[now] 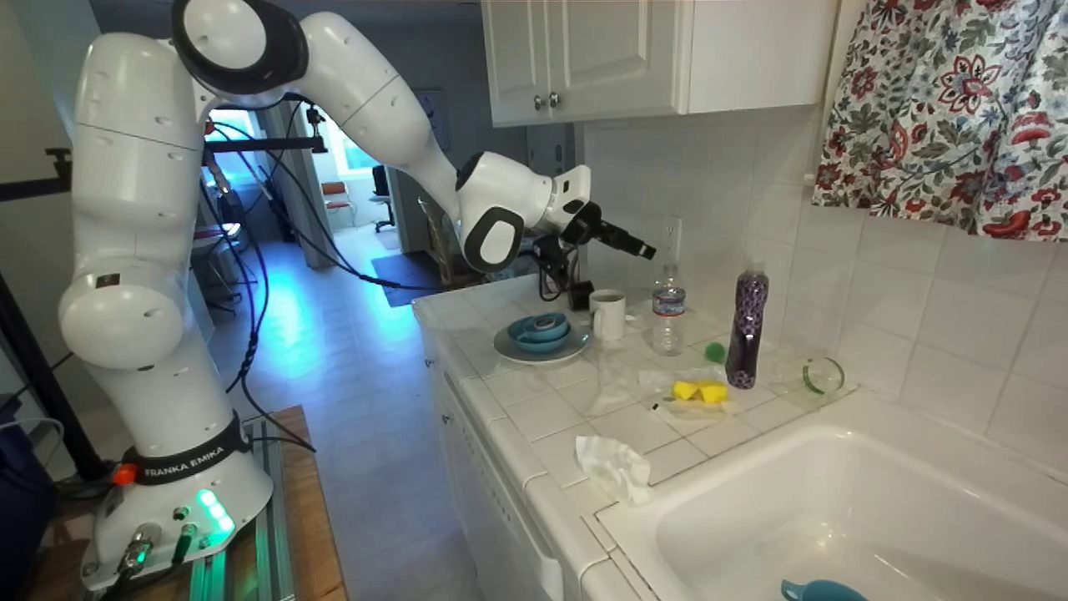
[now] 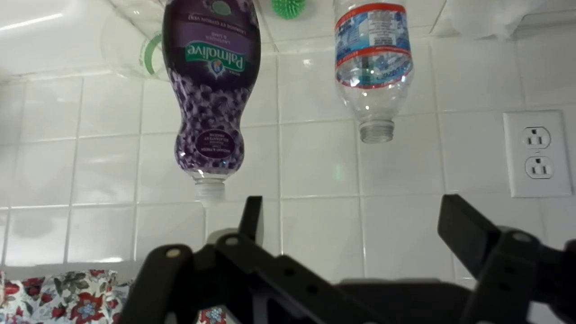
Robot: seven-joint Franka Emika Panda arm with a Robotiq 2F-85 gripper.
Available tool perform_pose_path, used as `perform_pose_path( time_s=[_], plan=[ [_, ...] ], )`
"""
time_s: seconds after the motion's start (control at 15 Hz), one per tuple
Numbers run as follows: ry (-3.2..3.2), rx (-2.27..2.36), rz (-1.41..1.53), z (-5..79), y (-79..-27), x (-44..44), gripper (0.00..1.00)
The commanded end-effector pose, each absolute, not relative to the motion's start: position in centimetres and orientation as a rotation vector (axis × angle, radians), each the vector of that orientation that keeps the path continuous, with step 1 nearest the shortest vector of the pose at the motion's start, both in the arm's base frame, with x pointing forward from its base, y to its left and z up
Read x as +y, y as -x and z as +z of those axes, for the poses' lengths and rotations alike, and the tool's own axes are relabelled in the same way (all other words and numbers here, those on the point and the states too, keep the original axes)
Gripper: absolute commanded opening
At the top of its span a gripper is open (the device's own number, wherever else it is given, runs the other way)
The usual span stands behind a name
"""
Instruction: Pick up the bottle and pour some water in the cup
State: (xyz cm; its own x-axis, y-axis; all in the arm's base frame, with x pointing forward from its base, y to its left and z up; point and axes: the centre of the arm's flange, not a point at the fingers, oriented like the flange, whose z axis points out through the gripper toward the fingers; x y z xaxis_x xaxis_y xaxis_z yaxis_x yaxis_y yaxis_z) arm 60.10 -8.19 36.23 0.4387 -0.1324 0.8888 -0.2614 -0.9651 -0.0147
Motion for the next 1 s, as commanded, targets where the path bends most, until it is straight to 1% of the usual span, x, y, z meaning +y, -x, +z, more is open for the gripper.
perform_pose_path(
  time_s=[0.0,0.2,0.4,0.8,0.87,0.93],
  plan=[
    [-2.452,-0.278,1.665,35.2,-62.6,-4.9,1.00],
    [-2.395,-0.275,1.742,33.7,-63.3,-3.5,1.00],
    [-2.326,-0.321,1.794,32.9,-63.5,-4.1,1.00],
    [-2.296,-0.464,1.783,31.2,-64.6,-5.5,1.00],
    [-2.316,-0.486,1.764,30.9,-64.6,-5.3,1.00],
    [-2.323,-0.442,1.769,31.2,-63.4,-6.0,1.00]
  ],
)
